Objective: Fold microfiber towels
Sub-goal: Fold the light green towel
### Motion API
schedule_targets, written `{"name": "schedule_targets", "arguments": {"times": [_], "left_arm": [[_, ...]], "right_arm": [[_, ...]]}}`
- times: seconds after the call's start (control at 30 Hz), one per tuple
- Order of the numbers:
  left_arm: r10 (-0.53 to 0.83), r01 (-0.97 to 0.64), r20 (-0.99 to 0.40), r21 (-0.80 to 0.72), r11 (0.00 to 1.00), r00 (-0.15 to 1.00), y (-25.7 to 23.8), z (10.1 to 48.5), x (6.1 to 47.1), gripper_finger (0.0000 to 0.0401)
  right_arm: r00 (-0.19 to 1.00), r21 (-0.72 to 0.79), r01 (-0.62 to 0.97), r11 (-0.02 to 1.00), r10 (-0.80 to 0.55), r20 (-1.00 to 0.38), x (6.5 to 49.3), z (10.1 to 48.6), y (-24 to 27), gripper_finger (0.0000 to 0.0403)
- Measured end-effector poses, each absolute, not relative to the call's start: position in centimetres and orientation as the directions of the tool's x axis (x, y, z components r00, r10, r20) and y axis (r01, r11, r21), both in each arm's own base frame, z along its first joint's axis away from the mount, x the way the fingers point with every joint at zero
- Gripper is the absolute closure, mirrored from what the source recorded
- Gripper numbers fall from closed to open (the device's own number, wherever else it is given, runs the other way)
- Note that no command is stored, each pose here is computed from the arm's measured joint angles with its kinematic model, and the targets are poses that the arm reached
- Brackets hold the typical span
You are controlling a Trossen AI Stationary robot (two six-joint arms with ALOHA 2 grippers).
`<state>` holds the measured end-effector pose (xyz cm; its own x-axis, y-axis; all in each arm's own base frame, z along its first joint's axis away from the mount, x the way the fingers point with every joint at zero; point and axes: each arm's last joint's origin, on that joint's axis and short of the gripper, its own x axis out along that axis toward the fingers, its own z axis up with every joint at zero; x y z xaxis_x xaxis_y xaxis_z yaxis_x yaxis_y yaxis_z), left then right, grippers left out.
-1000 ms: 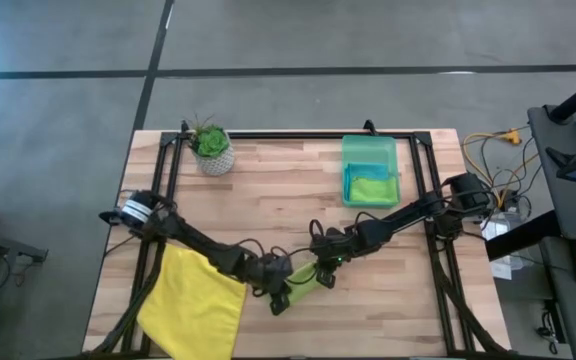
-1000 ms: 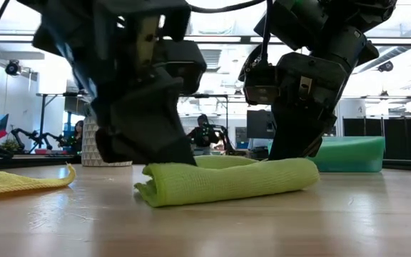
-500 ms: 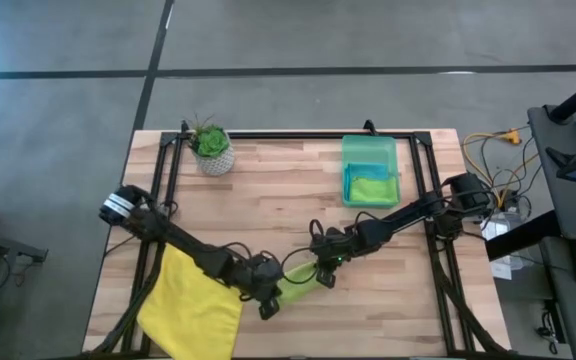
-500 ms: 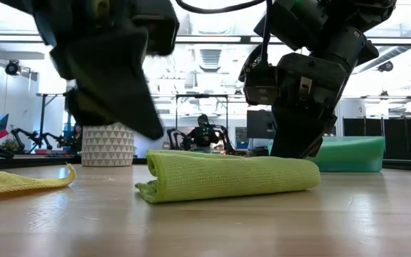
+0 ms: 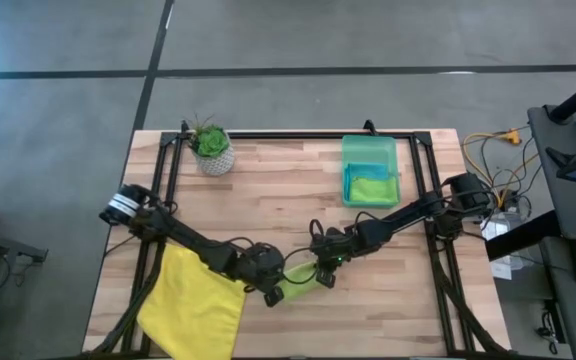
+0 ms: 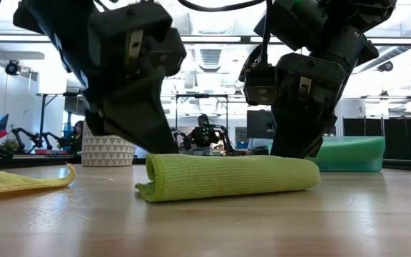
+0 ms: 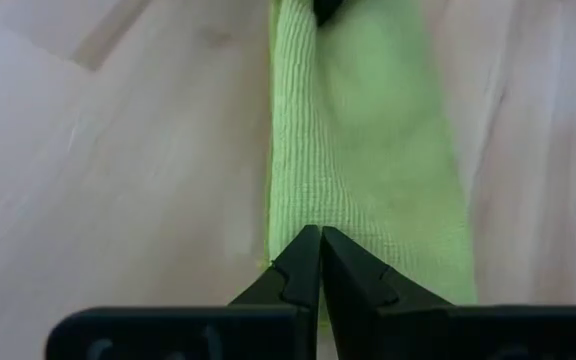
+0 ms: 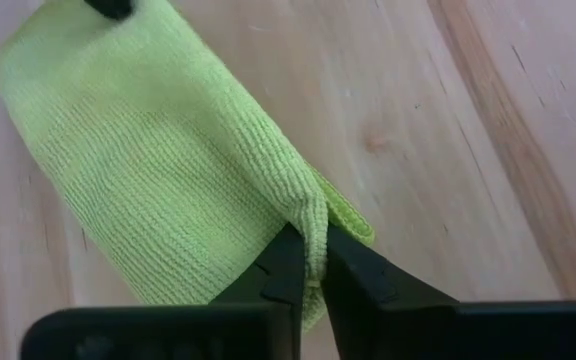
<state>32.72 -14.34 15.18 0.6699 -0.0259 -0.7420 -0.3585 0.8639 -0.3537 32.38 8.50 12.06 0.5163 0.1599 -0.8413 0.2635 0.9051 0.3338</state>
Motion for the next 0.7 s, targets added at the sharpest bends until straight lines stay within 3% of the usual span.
{"name": "schedule_targets", "arguments": {"times": [0.33,0.53,0.7], "left_arm": [[-0.068,-0.335,-0.783,-0.341,0.878,0.618,-14.4,14.2,32.6,0.0401],[-0.073,-0.288,-0.777,-0.317,0.904,0.625,-14.3,14.8,32.4,0.0401],[-0.071,-0.256,-0.779,-0.289,0.922,0.623,-14.1,15.2,32.3,0.0401]], "right_arm": [[0.538,0.339,0.265,0.903,0.153,-0.829,32.6,14.4,8.3,0.0304],[0.544,0.292,0.307,0.906,0.084,-0.835,32.1,17.7,8.3,0.0297],[0.621,0.415,0.424,0.805,0.076,-0.780,30.6,19.6,10.2,0.0300]]}}
